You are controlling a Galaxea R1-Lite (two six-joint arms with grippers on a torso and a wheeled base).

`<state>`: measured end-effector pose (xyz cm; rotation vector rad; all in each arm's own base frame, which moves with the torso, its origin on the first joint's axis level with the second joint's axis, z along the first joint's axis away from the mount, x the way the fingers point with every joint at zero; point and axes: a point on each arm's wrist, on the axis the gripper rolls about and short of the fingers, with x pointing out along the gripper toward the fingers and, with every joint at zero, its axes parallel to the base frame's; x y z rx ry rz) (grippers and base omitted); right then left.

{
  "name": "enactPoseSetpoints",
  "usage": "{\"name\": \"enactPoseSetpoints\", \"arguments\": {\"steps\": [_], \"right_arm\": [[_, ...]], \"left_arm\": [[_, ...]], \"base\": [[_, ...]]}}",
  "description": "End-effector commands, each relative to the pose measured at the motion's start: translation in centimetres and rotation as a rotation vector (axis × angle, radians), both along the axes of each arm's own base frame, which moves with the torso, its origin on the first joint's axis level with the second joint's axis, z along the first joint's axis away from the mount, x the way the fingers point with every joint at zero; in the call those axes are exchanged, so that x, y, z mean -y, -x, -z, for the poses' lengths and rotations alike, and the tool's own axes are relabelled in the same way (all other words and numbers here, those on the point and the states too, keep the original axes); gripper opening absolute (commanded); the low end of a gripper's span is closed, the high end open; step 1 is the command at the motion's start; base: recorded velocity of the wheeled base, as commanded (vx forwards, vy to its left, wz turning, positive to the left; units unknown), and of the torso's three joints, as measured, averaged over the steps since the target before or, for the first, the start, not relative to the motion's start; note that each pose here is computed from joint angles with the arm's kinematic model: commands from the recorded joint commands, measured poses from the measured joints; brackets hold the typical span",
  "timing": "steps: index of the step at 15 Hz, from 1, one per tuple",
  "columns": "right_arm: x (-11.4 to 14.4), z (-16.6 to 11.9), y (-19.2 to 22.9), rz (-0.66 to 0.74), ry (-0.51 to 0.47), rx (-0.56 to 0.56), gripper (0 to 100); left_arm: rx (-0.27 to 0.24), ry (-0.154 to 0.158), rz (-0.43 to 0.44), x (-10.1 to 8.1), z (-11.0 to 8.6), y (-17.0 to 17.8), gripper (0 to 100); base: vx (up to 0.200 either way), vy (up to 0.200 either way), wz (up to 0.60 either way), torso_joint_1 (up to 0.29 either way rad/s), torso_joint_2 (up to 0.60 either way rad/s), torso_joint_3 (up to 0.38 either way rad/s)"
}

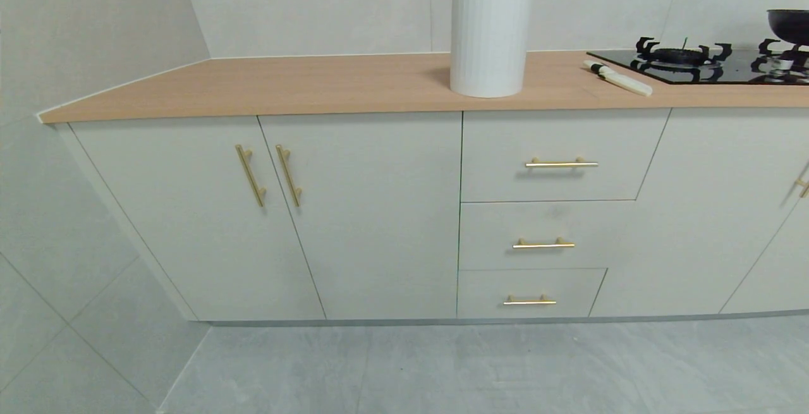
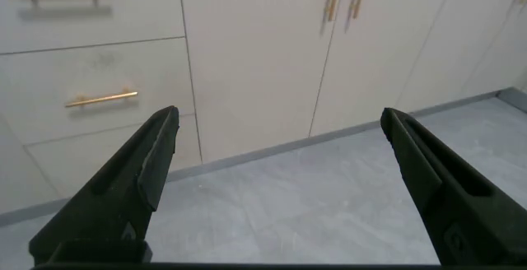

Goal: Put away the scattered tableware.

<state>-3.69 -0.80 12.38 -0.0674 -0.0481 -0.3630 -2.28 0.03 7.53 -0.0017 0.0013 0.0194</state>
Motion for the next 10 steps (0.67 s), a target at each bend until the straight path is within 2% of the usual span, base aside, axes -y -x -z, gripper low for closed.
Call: {"name": "enactPoseSetpoints", "arguments": {"steps": [1,5,7,8,10], "right_arm": [[-0.2,2.1,-0.2,-0.097,-0.027,0.011,100],[-0.7,4.2,-1.4,-0.315,-0.036,0.01,100],[-0.8,4.3,-1.4,-0.372,-0.057,0.0,100],[-0.9,4.8,-1.4,-0.398,-0.059,-0.043,100],[-0.9,4.9,-1.4,-0.404,-0.061,-0.061,100]], "left_arm": [[0.0,0.0,-0.001,0.0,0.0,0.0,100],[0.0,0.0,-0.001,0.0,0.0,0.0,100],[0.0,0.0,-0.001,0.0,0.0,0.0,100],[0.0,0.0,-0.001,0.0,0.0,0.0,100],[0.0,0.0,-0.001,0.0,0.0,0.0,100]], "base": [[0.0,0.0,0.0,0.0,0.0,0.0],[0.0,0.0,0.0,0.0,0.0,0.0],[0.0,0.0,0.0,0.0,0.0,0.0],[0.0,0.0,0.0,0.0,0.0,0.0],[0.0,0.0,0.0,0.0,0.0,0.0]]}}
